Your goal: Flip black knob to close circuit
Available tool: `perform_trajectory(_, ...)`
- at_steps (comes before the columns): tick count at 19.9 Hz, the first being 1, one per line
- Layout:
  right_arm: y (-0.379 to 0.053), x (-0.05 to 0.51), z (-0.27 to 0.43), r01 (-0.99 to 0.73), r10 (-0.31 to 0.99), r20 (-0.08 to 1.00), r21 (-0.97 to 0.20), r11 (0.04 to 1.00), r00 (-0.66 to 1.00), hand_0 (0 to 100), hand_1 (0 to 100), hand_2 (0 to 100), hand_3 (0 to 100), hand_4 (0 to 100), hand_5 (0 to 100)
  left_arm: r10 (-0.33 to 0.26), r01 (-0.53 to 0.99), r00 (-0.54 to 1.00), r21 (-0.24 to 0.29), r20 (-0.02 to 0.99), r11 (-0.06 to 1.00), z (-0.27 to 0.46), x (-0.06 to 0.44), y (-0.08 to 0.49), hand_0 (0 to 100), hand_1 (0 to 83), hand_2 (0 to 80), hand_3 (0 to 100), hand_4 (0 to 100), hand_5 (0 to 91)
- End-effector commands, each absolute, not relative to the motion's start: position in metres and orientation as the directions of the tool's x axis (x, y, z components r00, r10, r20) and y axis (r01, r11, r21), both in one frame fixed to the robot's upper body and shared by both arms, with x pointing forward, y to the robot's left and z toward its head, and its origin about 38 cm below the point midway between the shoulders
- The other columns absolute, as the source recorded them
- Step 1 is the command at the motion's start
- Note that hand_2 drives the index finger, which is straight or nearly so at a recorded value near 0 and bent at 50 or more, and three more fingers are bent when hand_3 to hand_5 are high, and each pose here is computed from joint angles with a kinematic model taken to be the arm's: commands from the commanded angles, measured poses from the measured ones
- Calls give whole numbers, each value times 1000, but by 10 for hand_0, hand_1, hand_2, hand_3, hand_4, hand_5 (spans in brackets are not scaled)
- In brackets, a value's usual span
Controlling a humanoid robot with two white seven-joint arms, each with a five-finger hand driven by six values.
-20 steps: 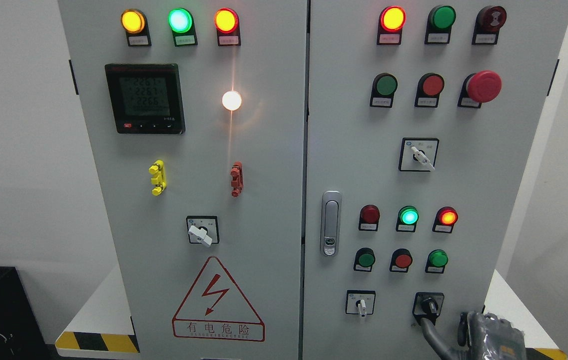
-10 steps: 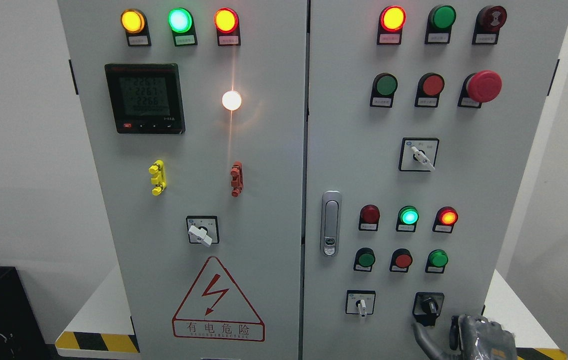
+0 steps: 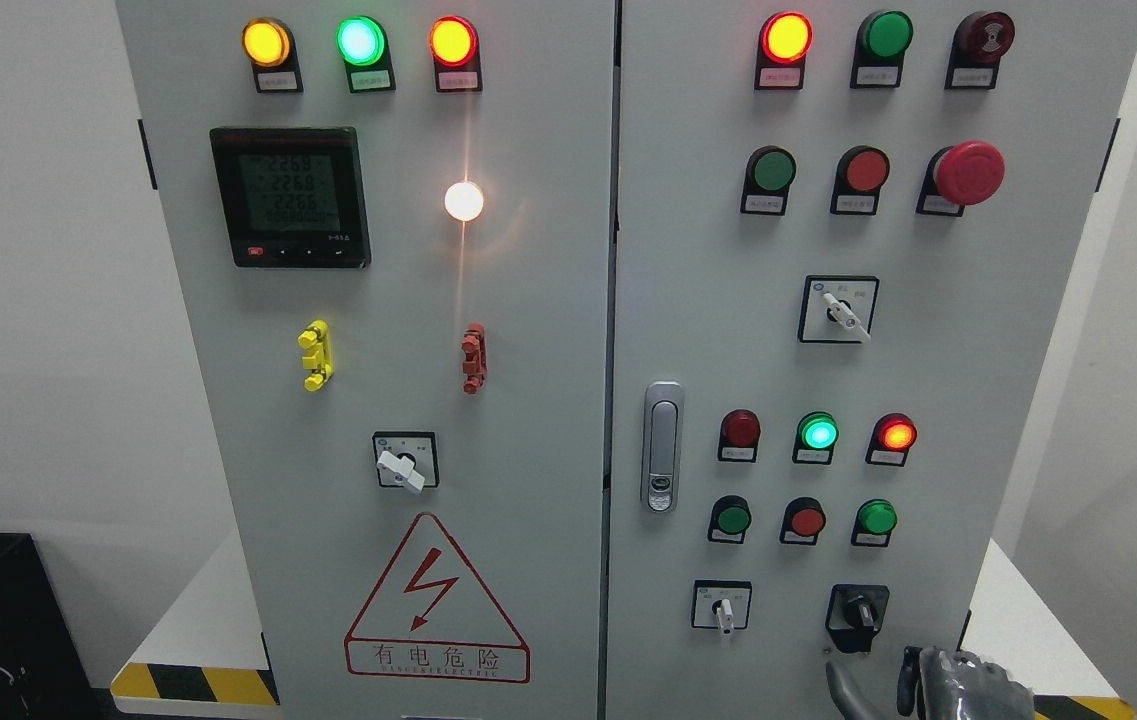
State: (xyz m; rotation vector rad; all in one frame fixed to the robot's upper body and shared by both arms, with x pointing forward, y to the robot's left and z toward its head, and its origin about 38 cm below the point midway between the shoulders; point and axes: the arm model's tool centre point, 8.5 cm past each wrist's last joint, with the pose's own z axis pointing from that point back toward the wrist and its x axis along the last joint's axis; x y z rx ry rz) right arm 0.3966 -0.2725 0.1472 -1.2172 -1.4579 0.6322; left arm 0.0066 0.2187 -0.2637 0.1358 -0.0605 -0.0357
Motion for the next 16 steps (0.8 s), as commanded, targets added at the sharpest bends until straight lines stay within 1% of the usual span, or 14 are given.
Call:
perform_trajectory(1,-255,375,156,371,858,513,-799,473,11,0,0,770,1000,888,925,-38,29,997,132,63,991,-264,2,217,120,556,0,0,0,0)
perform_trajectory(3,-249,365,153,361,802,597,-743,564,-24,0,0,699,986,848,839,-38,29,997,132,65,991,-264,2,217,120,556,0,0,0,0)
perform_trajectory(5,-245,354,148,352,738,674,-681,643,-44,0,0,662,963,828,793,-38,29,997,132,65,991,-264,2,217,120,556,0,0,0,0)
perform_trajectory(7,-245,347,145,363,686,724,-621,695,-76,0,0,624,908,810,752,-38,29,997,132,63,991,-264,2,217,120,556,0,0,0,0)
perform_trajectory(8,-245,344,143,362,662,743,-594,719,-95,0,0,586,868,779,716,-36,28,997,133,65,991,-264,2,218,120,556,0,0,0,0)
perform_trajectory(9,-245,342,143,365,642,759,-569,736,-112,0,0,547,829,740,665,-38,29,997,132,63,991,-264,2,217,120,556,0,0,0,0)
perform_trajectory(10,-246,338,144,379,627,770,-549,745,-117,0,0,530,813,723,649,-36,27,997,132,65,991,-264,2,217,120,556,0,0,0,0)
perform_trajectory(12,-247,330,140,401,607,786,-523,752,-115,0,9,455,724,667,586,-36,27,997,132,65,991,-264,2,217,120,556,0,0,0,0)
perform_trajectory(13,-247,327,138,400,591,798,-508,763,-115,0,10,443,709,659,576,-38,29,997,132,65,991,-264,2,217,120,556,0,0,0,0)
perform_trajectory(15,-248,323,135,391,530,839,-450,803,-123,0,15,367,613,596,524,-36,27,997,132,65,991,-264,2,217,120,556,0,0,0,0)
perform_trajectory(16,-248,320,134,385,491,861,-412,826,-132,0,16,358,598,583,520,-38,29,997,132,65,991,-264,2,217,120,556,0,0,0,0)
